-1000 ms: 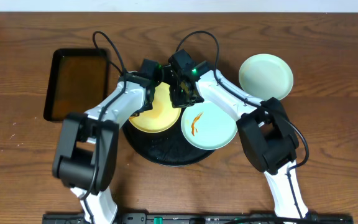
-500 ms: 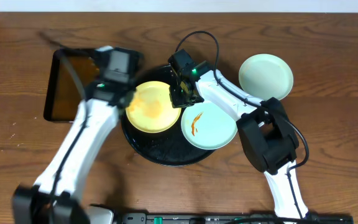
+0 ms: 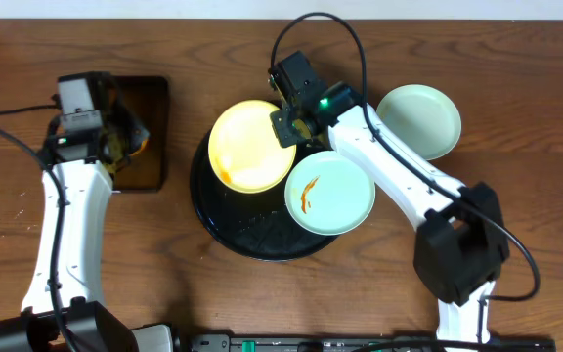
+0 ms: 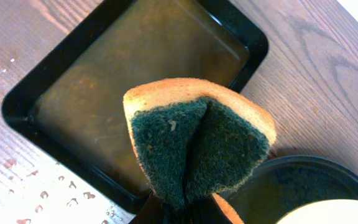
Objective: Clean dirty plates on tray and stack at the side
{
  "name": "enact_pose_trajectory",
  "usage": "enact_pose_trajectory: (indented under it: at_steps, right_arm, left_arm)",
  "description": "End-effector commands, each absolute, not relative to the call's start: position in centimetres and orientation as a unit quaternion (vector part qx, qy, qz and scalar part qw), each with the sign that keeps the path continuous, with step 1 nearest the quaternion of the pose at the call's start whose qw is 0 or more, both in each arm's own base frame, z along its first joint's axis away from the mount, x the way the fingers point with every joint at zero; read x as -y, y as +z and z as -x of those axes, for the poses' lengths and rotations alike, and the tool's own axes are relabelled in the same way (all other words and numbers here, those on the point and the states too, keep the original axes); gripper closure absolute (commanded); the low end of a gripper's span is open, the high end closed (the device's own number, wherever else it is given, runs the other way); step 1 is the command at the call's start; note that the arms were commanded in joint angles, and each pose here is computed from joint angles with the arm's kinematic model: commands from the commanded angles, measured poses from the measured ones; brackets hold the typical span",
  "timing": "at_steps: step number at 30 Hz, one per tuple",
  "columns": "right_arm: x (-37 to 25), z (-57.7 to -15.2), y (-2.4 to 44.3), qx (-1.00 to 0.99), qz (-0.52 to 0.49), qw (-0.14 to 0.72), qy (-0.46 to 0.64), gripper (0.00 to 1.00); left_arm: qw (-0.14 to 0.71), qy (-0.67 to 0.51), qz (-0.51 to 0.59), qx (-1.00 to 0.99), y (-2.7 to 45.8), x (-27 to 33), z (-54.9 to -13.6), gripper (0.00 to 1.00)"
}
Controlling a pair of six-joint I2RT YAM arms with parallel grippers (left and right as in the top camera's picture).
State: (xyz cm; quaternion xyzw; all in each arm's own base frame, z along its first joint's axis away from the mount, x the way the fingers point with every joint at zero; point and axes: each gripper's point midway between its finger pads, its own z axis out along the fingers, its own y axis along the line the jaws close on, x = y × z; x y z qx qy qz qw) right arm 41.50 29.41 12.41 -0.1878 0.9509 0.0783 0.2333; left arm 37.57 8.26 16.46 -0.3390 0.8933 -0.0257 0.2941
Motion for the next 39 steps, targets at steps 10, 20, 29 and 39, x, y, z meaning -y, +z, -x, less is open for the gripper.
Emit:
enact_pose_trajectory:
  at_steps: [10, 20, 29, 39]
  right_arm:
    - [-26.7, -42.9, 18.3, -0.885, 0.217, 0.371, -0.178, 0.99]
    - [-29.0, -41.8, 22.7, -0.799, 0.281, 0.432, -0.309, 0.99]
    - [-29.2, -41.1, 21.6, -0.830, 0.231, 0.435, -0.262, 0.98]
    - [-25.2, -39.8, 13.5, -0.977, 0.068, 0.199, 0.019, 0.36]
  left_arm:
    - [0.279, -0.049, 0.352, -0.892, 15.8, -8.9, -37.1, 0.92]
    - [0.269, -0.047, 0.353, -0.895, 15.1, -8.9, -37.1, 0.92]
    - [0.264, -0.046, 0.351, -0.897, 15.0, -8.9, -36.9, 0.92]
    - [0.263, -0.046, 0.351, -0.898, 14.9, -8.9, -36.9, 0.92]
